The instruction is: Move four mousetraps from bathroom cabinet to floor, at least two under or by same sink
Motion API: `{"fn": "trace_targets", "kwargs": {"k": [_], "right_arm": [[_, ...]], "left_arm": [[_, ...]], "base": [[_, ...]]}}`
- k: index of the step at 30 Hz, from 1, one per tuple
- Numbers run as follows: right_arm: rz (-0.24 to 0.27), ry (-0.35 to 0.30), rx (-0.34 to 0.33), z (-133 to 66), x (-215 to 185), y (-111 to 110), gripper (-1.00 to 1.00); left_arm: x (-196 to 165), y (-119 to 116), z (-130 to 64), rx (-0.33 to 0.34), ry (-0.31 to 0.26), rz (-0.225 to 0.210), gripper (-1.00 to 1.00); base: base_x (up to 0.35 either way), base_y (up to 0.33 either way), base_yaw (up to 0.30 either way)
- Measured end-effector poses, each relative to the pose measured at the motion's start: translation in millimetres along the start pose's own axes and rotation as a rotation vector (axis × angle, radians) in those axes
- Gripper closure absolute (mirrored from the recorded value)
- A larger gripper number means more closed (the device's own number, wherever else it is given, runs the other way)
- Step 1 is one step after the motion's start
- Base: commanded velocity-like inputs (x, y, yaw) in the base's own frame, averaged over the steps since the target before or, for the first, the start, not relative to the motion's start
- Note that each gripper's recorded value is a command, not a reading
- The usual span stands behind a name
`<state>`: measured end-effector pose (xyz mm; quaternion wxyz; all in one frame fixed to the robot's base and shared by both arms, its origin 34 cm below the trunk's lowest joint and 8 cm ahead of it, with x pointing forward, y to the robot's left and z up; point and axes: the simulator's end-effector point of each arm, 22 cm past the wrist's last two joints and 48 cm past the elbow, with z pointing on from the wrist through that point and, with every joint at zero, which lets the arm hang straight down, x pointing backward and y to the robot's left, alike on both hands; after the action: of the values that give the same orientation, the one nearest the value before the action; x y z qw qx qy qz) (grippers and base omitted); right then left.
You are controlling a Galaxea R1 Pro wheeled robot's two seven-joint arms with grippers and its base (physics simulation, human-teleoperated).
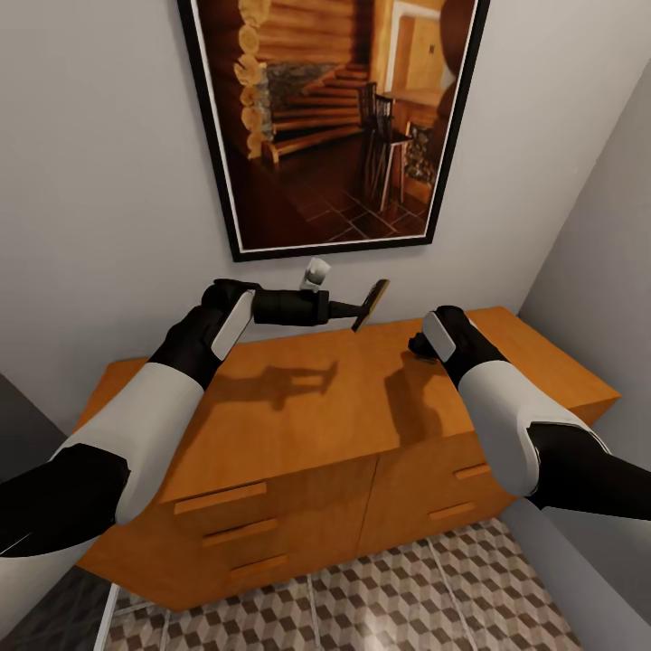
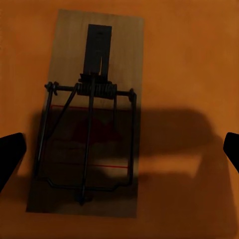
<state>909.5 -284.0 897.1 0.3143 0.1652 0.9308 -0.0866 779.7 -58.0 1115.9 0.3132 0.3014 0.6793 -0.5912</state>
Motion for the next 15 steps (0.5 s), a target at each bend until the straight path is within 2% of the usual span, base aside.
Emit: {"fn": "trace_targets", "kwargs": {"k": [15], "right_arm": [[-0.005, 0.006, 0.004, -0.9, 0.5, -1.3, -1.0]], "left_arm": [[-2.2, -1.2, -0.4, -0.001, 0.0, -0.001, 1.0]], "base": [[0.0, 0.0, 0.0]]}}
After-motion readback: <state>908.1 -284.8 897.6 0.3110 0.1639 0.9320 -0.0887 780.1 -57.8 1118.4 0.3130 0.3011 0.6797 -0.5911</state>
